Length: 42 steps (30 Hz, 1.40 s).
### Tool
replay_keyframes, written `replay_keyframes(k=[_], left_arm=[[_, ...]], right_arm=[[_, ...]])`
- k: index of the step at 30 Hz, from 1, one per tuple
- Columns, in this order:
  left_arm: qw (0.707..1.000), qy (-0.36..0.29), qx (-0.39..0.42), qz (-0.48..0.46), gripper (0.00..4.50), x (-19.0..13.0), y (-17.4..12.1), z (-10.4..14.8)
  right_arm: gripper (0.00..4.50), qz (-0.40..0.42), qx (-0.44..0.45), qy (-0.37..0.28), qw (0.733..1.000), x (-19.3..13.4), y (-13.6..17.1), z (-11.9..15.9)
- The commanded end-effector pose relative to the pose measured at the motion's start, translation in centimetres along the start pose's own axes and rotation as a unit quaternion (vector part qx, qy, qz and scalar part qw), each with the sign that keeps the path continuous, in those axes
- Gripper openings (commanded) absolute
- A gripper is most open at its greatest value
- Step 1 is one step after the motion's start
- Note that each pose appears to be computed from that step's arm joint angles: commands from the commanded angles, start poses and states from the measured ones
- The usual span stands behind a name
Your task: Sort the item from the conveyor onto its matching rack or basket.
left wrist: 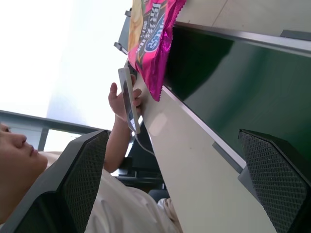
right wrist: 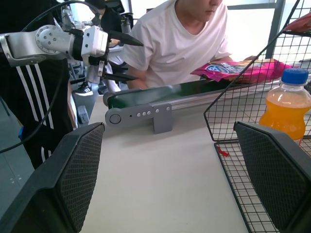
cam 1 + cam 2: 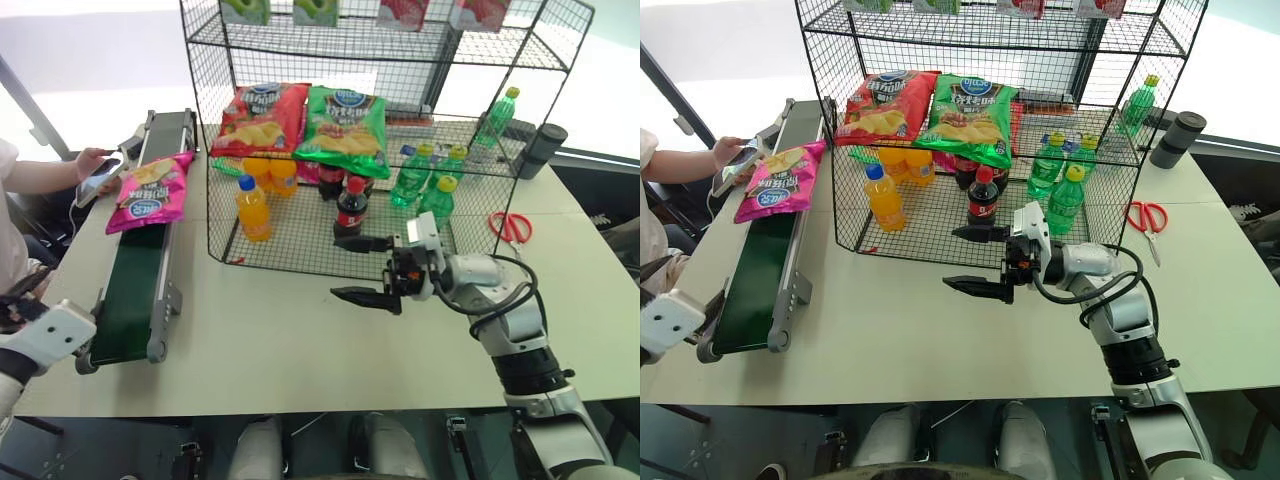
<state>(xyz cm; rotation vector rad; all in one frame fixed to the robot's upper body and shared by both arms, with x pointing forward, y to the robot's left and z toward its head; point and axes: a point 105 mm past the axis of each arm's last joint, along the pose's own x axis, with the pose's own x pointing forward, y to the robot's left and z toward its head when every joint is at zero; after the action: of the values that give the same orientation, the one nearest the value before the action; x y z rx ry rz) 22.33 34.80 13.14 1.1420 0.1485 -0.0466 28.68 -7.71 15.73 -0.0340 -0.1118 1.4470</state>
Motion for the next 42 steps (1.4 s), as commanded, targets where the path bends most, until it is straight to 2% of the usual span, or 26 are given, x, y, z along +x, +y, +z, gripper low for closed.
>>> replay_keyframes(k=[1,12,24,25,27,32,34,35,39,41,42], left_arm=[[0.999,-0.003,0.034,0.009,4.5,0.5,0.4,0.1],[0.999,-0.038,0.029,0.004,4.5,2.7,-0.6,1.4],[0.999,-0.048,0.016,-0.013,4.5,4.4,-1.7,1.9],[0.998,-0.052,0.008,-0.023,4.12,4.4,-2.0,2.0],[0.998,-0.053,0.003,-0.029,3.68,4.5,-2.2,2.1],[0.998,-0.054,0.004,-0.024,1.15,4.7,-1.9,2.2],[0.998,-0.056,0.006,-0.022,0.29,4.8,-1.8,2.3],[0.998,-0.057,0.001,-0.019,0.06,4.8,-1.6,2.4],[0.997,-0.067,-0.035,0.009,0.06,4.9,-0.4,2.8],[0.992,-0.092,-0.086,0.031,0.06,4.7,1.0,3.6],[0.983,-0.117,-0.139,0.035,0.06,4.4,1.8,4.3]], right_arm=[[4.44,-0.003,-0.026,-0.013,1.0,-0.1,0.1,1.0],[4.44,-0.017,-0.042,0.004,0.999,-0.4,0.1,0.1],[4.44,-0.035,-0.054,0.026,0.998,-1.0,0.1,-0.8],[4.5,-0.036,-0.057,0.029,0.997,-1.0,0.0,-0.8],[4.5,-0.038,-0.059,0.032,0.997,-1.1,0.0,-0.9],[4.5,-0.044,-0.061,0.035,0.997,-1.5,-0.2,-1.0],[4.5,-0.046,-0.063,0.038,0.996,-1.5,-0.2,-1.2],[4.5,-0.046,-0.065,0.039,0.996,-1.5,-0.2,-1.3],[4.5,-0.048,-0.069,0.041,0.996,-1.5,-0.3,-1.4],[4.5,-0.048,-0.07,0.044,0.995,-1.6,-0.4,-1.5],[4.5,-0.048,-0.071,0.045,0.995,-1.6,-0.4,-1.5]])
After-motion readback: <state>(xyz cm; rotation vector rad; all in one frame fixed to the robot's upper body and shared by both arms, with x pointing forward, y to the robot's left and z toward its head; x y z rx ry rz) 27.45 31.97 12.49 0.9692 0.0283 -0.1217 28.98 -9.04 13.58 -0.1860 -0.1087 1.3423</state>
